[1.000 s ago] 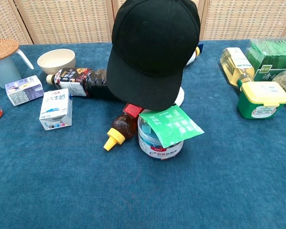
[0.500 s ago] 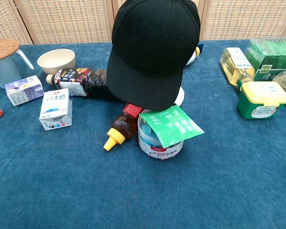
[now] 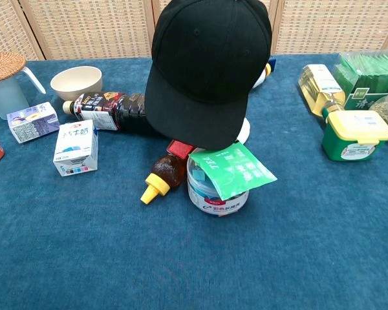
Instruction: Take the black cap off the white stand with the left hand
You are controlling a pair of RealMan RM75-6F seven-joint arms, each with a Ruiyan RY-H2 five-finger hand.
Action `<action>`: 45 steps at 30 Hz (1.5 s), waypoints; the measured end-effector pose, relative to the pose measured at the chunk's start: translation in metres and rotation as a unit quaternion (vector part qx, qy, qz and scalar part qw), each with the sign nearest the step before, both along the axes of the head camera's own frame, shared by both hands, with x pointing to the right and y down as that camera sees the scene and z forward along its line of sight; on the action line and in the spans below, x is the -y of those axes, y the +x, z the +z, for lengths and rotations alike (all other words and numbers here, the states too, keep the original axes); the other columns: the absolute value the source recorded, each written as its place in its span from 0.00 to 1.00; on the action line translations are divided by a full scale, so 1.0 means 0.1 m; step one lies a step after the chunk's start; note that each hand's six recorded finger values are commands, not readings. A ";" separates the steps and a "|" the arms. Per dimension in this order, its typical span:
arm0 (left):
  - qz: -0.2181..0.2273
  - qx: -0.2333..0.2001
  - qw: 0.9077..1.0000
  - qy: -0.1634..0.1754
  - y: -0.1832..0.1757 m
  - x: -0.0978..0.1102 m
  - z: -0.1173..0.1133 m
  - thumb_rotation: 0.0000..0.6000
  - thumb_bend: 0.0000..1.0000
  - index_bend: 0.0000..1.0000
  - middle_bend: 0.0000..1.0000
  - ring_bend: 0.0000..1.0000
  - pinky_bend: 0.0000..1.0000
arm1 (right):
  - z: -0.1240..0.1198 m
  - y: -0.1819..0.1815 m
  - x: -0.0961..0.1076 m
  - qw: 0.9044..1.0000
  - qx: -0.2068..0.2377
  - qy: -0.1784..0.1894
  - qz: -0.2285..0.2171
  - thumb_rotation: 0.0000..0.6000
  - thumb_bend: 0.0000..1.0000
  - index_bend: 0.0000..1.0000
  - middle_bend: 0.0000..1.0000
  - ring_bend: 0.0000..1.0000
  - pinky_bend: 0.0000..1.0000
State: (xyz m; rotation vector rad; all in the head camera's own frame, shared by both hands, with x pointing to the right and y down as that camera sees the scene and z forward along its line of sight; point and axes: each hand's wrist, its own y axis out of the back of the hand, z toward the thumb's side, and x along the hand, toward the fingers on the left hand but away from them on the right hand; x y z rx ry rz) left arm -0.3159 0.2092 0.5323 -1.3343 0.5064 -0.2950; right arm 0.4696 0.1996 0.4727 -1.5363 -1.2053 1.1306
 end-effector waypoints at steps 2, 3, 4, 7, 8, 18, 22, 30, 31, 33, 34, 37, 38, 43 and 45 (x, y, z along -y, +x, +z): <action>0.010 0.024 1.000 0.010 0.09 0.01 0.08 1.00 0.07 0.00 0.00 0.00 0.04 | 0.01 0.00 0.00 1.000 -0.001 -0.002 -0.001 1.00 0.01 0.04 0.00 0.00 0.00; 0.014 0.033 0.999 0.013 0.13 0.02 0.11 1.00 0.07 0.00 0.00 0.00 0.04 | 0.01 0.00 0.00 1.000 -0.001 -0.002 -0.001 1.00 0.01 0.04 0.00 0.00 0.00; 0.019 0.044 0.999 0.015 0.19 0.03 0.15 1.00 0.07 0.00 0.00 0.00 0.04 | 0.01 0.00 0.00 1.000 -0.001 -0.003 -0.001 1.00 0.01 0.04 0.00 0.00 0.00; 0.034 0.072 0.997 0.023 0.34 0.07 0.27 1.00 0.07 0.00 0.00 0.00 0.05 | 0.02 0.00 0.00 1.000 0.000 -0.005 -0.002 1.00 0.01 0.04 0.00 0.00 0.00; 0.038 0.079 0.996 0.025 0.38 0.09 0.31 1.00 0.07 0.00 0.00 0.00 0.06 | 0.03 0.00 0.01 1.000 0.000 -0.006 -0.001 1.00 0.00 0.04 0.00 0.00 0.00; 0.091 0.123 0.987 0.047 0.88 0.27 0.63 1.00 0.07 0.00 0.00 0.00 0.06 | 0.10 0.01 0.05 1.000 0.000 -0.018 0.006 1.00 0.00 0.05 0.00 0.00 0.00; 0.117 0.134 0.982 0.061 1.11 0.30 0.80 1.00 0.05 0.00 0.00 0.00 0.06 | 0.12 0.05 0.09 1.000 0.002 -0.020 0.014 1.00 0.00 0.05 0.00 0.00 0.00; 0.152 0.164 0.971 0.079 1.44 0.24 1.08 1.00 0.05 0.00 0.00 0.00 0.06 | 0.12 0.11 0.12 0.999 0.007 -0.022 0.022 1.00 0.01 0.05 0.00 0.00 0.00; 0.154 0.164 0.971 0.080 1.48 0.24 1.10 1.00 0.05 0.00 0.00 0.00 0.06 | 0.12 0.11 0.12 0.999 0.008 -0.021 0.023 1.00 0.00 0.05 0.00 0.00 0.00; 0.153 0.162 0.971 0.080 1.56 0.24 1.13 1.00 0.05 0.00 0.00 0.00 0.06 | 0.12 0.13 0.13 0.999 0.011 -0.021 0.027 1.00 0.00 0.05 0.00 0.00 0.00; 0.151 0.162 0.972 0.081 1.62 0.25 1.16 1.00 0.05 0.00 0.00 0.00 0.06 | 0.11 0.15 0.14 0.999 0.012 -0.021 0.028 1.00 0.00 0.05 0.00 0.00 0.00; 0.149 0.167 0.971 0.088 1.72 0.30 1.21 1.00 0.05 0.00 0.00 0.00 0.06 | 0.10 0.17 0.15 0.999 0.013 -0.019 0.031 1.00 0.00 0.05 0.00 0.00 0.00; 0.149 0.169 0.970 0.091 1.74 0.31 1.22 1.00 0.05 0.00 0.00 0.00 0.06 | 0.10 0.16 0.15 0.999 0.015 -0.020 0.030 1.00 0.00 0.05 0.00 0.00 0.00; 0.148 0.176 0.968 0.096 1.80 0.33 1.26 1.00 0.05 0.00 0.00 0.00 0.06 | 0.10 0.19 0.15 0.999 0.020 -0.021 0.032 1.00 0.01 0.05 0.00 0.00 0.00; 0.149 0.182 0.967 0.102 1.82 0.33 1.27 1.00 0.07 0.00 0.00 0.00 0.06 | 0.10 0.19 0.14 0.999 0.019 -0.022 0.032 1.00 0.01 0.05 0.00 0.00 0.00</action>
